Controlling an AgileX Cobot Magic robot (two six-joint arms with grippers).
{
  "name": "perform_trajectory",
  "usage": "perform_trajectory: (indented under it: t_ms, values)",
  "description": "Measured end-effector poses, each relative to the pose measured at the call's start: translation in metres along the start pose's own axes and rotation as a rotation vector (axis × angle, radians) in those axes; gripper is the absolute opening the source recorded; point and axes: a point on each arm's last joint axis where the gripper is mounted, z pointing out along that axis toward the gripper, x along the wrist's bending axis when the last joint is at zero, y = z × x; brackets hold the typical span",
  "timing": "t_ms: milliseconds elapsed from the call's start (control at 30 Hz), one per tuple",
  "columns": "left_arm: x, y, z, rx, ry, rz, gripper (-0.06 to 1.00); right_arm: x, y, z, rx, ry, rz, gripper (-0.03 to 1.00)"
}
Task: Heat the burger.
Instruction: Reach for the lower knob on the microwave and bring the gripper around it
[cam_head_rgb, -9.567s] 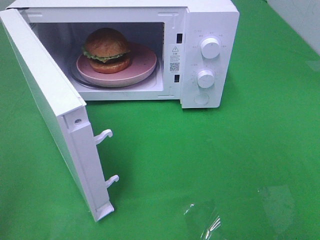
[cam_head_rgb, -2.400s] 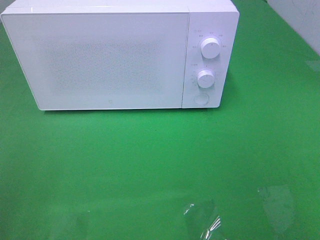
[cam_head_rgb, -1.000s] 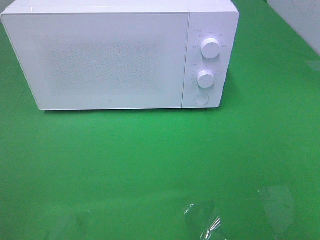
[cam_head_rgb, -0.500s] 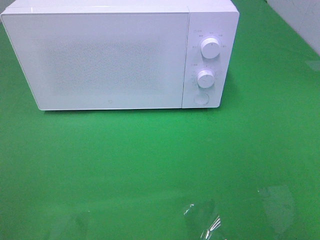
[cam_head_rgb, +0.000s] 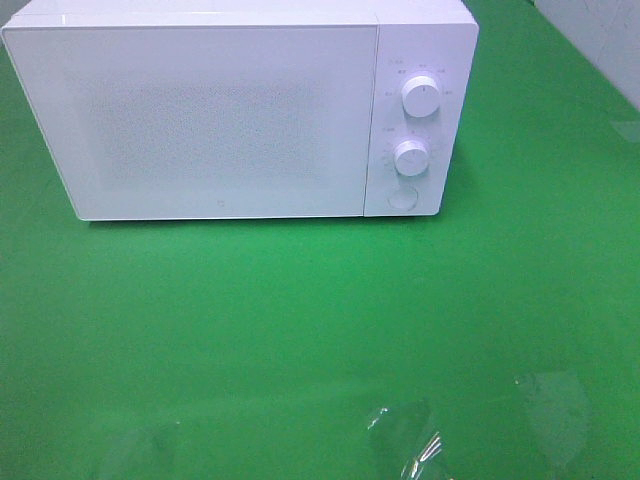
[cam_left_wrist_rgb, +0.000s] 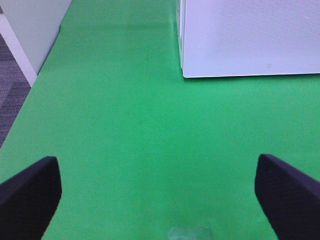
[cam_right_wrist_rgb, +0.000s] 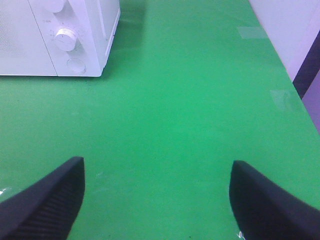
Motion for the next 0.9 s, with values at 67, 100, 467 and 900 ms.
perform_trajectory:
  t_ms: [67, 100, 467, 900]
  values:
    - [0.000, 0.000, 0.000, 0.000, 0.000, 0.000, 0.97, 0.000, 0.000, 0.000, 0.000, -0.001, 0.000, 0.77]
    - [0.000, 0.000, 0.000, 0.000, 0.000, 0.000, 0.97, 0.000, 0.000, 0.000, 0.000, -0.003, -0.001, 0.77]
    - [0.000, 0.000, 0.000, 0.000, 0.000, 0.000, 0.97, 0.002, 0.025, 0.010, -0.056, -0.002, -0.019, 0.77]
    - [0.000, 0.000, 0.000, 0.000, 0.000, 0.000, 0.97, 0.013, 0.051, 0.057, -0.120, 0.032, -0.043, 0.77]
